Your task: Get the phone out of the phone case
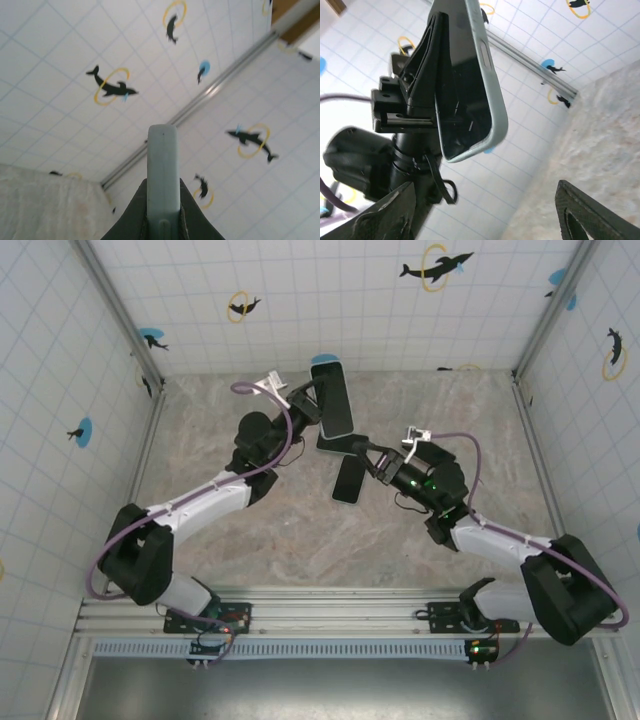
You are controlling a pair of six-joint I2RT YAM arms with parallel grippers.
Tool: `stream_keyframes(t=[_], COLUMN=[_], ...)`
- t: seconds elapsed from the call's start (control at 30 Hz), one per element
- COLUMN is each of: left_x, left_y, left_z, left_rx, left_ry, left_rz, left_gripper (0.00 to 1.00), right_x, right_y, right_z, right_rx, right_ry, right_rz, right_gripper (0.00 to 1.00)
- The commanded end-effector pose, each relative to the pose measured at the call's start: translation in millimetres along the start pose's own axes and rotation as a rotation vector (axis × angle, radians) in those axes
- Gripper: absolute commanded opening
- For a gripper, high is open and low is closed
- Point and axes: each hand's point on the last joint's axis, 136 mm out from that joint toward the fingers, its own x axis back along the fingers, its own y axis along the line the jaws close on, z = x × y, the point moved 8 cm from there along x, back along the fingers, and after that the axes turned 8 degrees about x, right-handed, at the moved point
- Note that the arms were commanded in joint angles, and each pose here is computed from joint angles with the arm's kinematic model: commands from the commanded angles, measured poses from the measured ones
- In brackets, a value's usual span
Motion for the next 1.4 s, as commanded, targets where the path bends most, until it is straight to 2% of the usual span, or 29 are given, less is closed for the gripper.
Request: stream_keyframes(t=[0.0, 0.17, 0.33, 0.63, 0.87, 0.93, 1.17, 1.37], left_x=[-0.8, -8.4, -15.4, -18.0, -17.7, -16.7, -15.4, -9.4], left_y=[-19.3, -22.9, -25.7, -26.2, -29.7, -29.2, -31.4, -35.0], left_z=[-14.2, -1.5, 7.6, 12.0, 11.6, 11.8, 11.7, 9.7], left_rx=[0.152, 0.199, 0.227, 0.302, 0.328, 0.335, 0.384, 0.422], left_ry=[-0.241, -0.267, -0.273, -0.296, -0.286, -0.284, -0.264, -0.232], left_rz=[0.091, 0.094, 0.081, 0.089, 0.104, 0.1, 0.103, 0.077], left_gripper=[0.05, 0.05, 0.05, 0.05, 0.05, 0.05, 0.04, 0.02], right_x=[0.0, -4.1, -16.9, -32.6, -39.0, -41.8, -42.0, -44.2], right_y=[12.4, 25.1, 31.4, 33.8, 31.3, 32.1, 23.1, 14.9], right_z=[-6.7, -15.7, -18.2, -22.4, -28.2, -28.8, -25.7, -23.6], right_rx=[-0.046, -0.027, -0.026, 0.033, 0.066, 0.086, 0.178, 0.284], right_ry=[-0.107, -0.183, -0.181, -0.17, -0.175, -0.164, -0.115, -0.042], right_rz=[-0.084, -0.191, -0.242, -0.266, -0.253, -0.253, -0.191, -0.081], right_gripper=[0.69, 0.58, 0.49, 0.3, 0.2, 0.14, 0.09, 0.08])
